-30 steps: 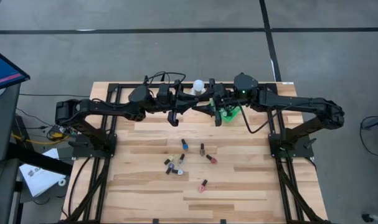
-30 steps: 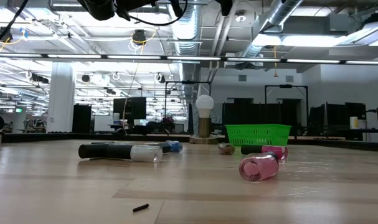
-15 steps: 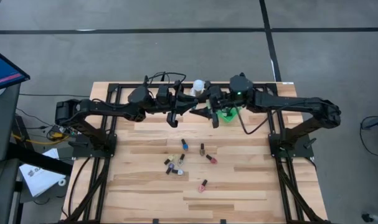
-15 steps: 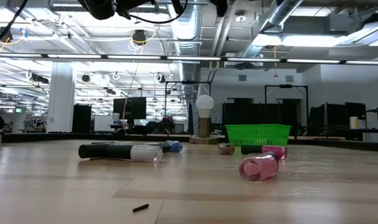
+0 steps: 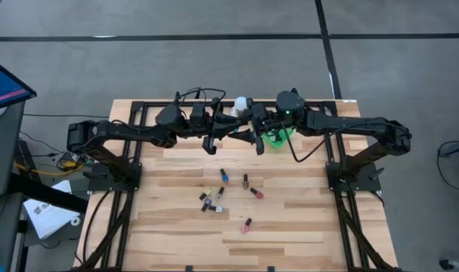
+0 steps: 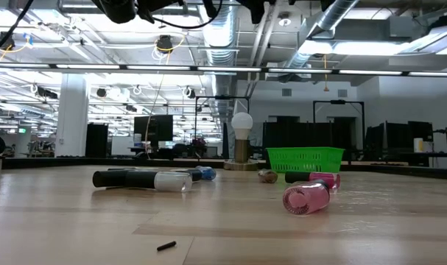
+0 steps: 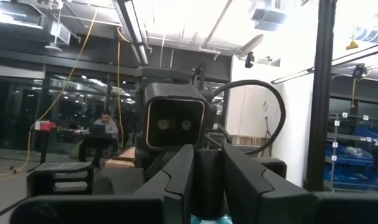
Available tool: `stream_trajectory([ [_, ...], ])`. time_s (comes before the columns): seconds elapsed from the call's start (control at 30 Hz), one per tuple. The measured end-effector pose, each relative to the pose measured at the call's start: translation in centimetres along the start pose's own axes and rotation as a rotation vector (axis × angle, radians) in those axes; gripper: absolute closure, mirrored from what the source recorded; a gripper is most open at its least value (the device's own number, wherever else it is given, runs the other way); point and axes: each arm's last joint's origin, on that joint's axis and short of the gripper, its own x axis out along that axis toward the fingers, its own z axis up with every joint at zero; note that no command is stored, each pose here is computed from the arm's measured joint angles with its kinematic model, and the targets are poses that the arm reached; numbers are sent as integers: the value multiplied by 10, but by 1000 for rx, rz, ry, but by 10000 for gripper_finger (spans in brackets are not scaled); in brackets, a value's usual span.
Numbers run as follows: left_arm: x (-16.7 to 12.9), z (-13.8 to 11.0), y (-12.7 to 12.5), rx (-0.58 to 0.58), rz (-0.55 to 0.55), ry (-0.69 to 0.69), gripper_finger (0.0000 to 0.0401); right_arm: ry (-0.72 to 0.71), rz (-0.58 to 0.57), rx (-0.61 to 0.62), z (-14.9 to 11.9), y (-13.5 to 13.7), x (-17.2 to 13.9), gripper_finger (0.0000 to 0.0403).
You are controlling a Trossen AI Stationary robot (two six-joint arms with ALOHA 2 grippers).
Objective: Pick & Place Nail Polish
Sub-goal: Put the light blue nail polish bottle into the green bin
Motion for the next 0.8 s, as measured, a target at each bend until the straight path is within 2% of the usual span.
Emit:
stream_trajectory([
  [0.17,0,0,0,-2,-3,5,344,-6,3,-19,1,0,0,309],
  [0.53,0,-1,0,-25,-2,6,341,6,-14,-12,-1,0,0,309],
  [0.67,0,-1,1,-67,8,9,318,9,-32,3,0,-2,-1,310],
  [0.8,0,-1,1,-76,10,6,278,26,-49,13,2,-5,-8,314],
])
